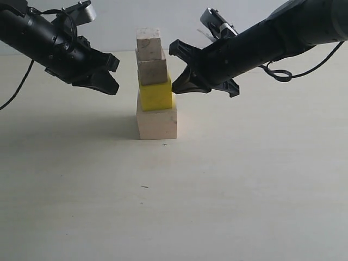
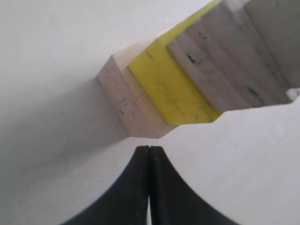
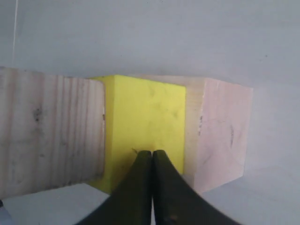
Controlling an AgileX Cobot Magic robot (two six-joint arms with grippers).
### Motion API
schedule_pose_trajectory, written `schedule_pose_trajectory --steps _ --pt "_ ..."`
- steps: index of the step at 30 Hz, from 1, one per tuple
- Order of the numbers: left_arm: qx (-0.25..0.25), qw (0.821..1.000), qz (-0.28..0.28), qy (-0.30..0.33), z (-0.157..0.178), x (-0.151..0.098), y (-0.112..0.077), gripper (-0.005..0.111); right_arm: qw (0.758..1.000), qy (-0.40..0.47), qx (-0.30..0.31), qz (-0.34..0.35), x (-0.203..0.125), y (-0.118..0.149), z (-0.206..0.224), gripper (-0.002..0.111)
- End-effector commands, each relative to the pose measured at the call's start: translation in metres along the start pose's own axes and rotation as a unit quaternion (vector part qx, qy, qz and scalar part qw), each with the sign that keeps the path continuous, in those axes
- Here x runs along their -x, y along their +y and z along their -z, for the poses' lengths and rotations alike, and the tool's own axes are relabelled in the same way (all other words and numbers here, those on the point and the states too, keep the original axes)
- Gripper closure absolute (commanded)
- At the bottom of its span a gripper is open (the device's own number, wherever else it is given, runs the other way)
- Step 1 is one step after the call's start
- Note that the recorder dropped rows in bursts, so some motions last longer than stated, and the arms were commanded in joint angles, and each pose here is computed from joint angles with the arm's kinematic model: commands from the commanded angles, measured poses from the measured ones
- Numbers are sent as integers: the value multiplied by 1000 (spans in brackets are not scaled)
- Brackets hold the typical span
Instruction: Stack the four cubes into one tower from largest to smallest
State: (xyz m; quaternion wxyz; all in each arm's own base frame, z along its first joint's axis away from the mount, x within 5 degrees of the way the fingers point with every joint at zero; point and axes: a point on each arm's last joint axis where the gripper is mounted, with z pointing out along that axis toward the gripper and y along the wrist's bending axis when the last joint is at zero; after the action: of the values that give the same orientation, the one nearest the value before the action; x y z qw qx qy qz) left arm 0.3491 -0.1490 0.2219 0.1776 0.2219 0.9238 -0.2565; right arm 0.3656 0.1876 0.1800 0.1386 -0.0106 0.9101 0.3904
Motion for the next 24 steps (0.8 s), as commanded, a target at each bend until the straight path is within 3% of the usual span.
schedule_pose_trajectory --steps 1,24 --pt "1 1000 2 -6 0 0 1 107 1000 10 11 5 -1 1 1 108" --pt "2 1000 1 -5 0 0 1 107 1000 24 0 -6 -4 -1 1 108"
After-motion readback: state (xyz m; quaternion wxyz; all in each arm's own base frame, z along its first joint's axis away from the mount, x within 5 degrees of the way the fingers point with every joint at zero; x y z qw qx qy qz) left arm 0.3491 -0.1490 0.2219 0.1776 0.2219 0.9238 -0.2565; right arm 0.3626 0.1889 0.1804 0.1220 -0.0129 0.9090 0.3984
